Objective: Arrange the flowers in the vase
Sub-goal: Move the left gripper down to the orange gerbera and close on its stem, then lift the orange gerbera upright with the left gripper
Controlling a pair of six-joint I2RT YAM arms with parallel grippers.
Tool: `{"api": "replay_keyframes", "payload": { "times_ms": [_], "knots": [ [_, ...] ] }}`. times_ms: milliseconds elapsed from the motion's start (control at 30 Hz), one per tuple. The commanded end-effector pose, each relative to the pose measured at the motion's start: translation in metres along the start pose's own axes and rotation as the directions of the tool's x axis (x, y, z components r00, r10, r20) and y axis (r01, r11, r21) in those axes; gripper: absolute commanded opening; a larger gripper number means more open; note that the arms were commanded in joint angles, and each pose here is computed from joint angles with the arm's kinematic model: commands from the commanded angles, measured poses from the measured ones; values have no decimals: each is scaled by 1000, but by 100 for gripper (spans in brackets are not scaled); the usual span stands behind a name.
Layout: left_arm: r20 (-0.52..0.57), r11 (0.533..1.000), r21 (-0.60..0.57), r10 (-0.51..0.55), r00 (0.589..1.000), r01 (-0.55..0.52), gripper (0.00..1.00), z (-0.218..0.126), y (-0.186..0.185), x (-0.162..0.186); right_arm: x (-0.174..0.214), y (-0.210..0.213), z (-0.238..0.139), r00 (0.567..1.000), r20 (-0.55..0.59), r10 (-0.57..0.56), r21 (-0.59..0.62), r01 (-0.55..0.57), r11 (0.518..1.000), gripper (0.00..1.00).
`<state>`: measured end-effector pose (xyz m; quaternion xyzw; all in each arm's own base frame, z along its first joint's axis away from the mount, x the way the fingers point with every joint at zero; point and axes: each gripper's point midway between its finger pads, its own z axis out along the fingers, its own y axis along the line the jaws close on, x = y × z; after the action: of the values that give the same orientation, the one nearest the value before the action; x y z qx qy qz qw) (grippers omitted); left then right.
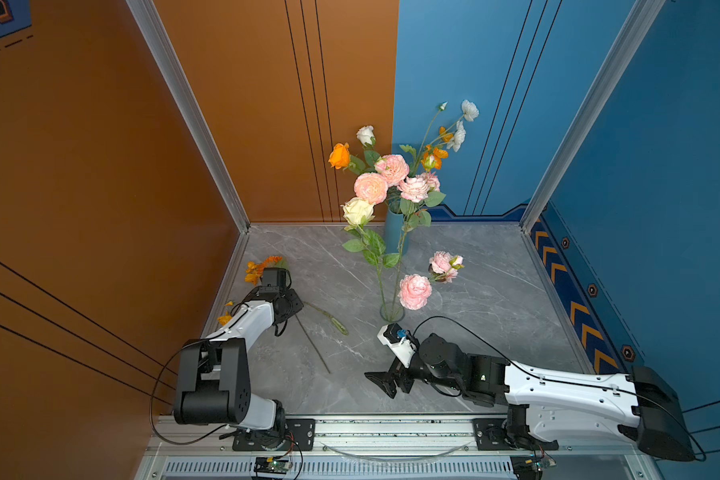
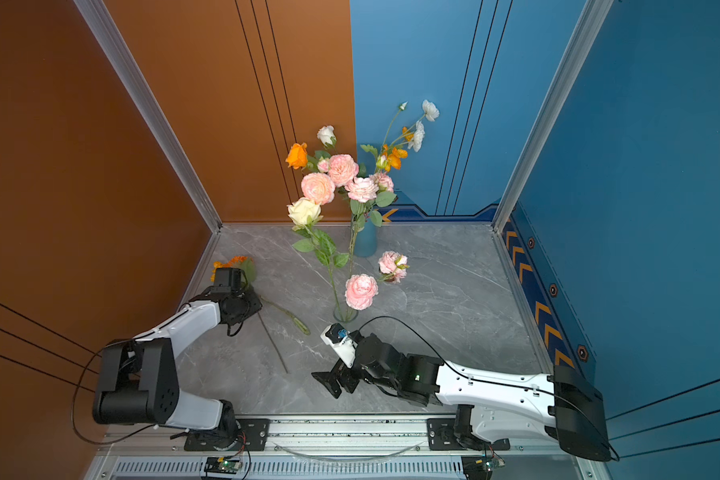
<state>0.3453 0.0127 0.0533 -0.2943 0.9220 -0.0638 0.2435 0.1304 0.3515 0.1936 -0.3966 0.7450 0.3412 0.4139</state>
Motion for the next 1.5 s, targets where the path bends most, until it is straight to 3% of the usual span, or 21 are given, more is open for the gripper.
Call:
{"api": "replay_keyframes", "payload": {
  "times_ms": [0,433,733,933,1133,1467],
  "knots": [
    [-7,998,-65,24,1000,-25,35,7,9,-4,-23,13,0,998,64,16,-45,-13,999,100],
    [-29,989,-129,72,997,-75,29,31,11,-11,-25,10,0,998,64,5,-36,-3,999,100],
    [-117,978,-165,111,987,-130,23,40,11,-8,-28,5,-2,997,71,5,-30,-3,1000,100],
    [-131,978,-147,127,983,-146,4,36,5,-9,-27,2,-2,998,70,9,-25,-8,1000,100],
    [-97,976,-125,165,981,-177,0,6,-3,-16,-25,-2,-2,998,65,14,-21,-13,1000,100],
    [74,983,-16,181,981,-181,0,-77,-20,-36,-31,0,1,998,65,8,-36,-5,999,100]
  ]
}}
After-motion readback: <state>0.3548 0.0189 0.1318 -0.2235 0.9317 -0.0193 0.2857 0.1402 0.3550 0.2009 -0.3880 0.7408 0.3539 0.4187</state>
